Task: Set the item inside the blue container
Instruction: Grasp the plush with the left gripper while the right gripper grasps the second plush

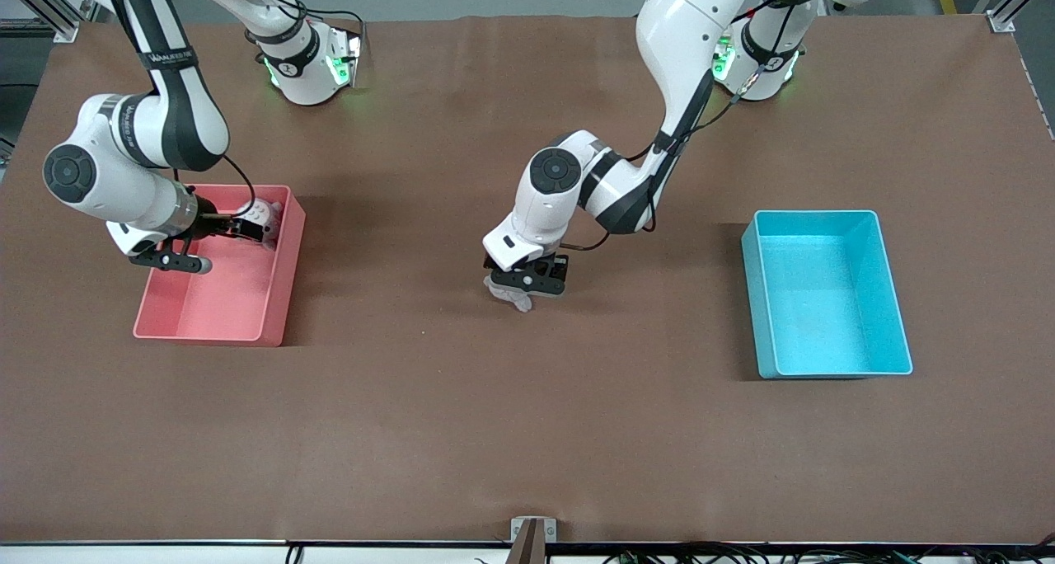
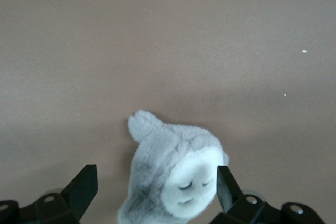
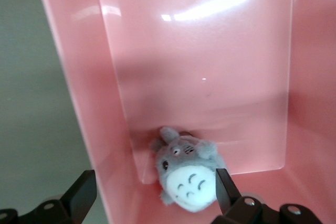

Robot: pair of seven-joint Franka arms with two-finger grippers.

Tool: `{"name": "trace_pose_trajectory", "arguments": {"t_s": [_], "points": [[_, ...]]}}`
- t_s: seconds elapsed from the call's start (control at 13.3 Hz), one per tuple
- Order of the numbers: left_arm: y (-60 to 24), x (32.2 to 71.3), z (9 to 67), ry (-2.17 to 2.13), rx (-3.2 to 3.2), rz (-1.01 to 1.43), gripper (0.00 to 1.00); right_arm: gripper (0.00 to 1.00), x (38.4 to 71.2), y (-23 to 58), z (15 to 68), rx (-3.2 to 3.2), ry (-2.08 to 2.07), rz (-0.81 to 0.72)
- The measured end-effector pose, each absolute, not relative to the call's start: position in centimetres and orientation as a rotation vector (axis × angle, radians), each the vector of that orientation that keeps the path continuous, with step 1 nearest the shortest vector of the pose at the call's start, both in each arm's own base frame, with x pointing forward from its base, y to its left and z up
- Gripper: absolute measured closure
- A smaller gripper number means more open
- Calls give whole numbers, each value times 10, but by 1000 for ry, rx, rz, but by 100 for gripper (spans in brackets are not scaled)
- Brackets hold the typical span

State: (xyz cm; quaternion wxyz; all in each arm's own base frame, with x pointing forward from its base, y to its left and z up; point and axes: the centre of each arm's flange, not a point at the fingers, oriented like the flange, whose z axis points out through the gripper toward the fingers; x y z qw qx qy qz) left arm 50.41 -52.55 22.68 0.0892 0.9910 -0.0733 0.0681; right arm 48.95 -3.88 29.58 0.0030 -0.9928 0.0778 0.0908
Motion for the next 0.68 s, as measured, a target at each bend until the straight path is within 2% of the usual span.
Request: {"name": "trace_pose_trajectory", "arguments": {"t_s": [0.3,0.68], "points": [[-528,501,220,-226,2947,203,0,0,479,-62,288,-3115,275,288],[-533,493,206,-244,2956,184,0,0,448,-63,249,-3119,288,238]]}}
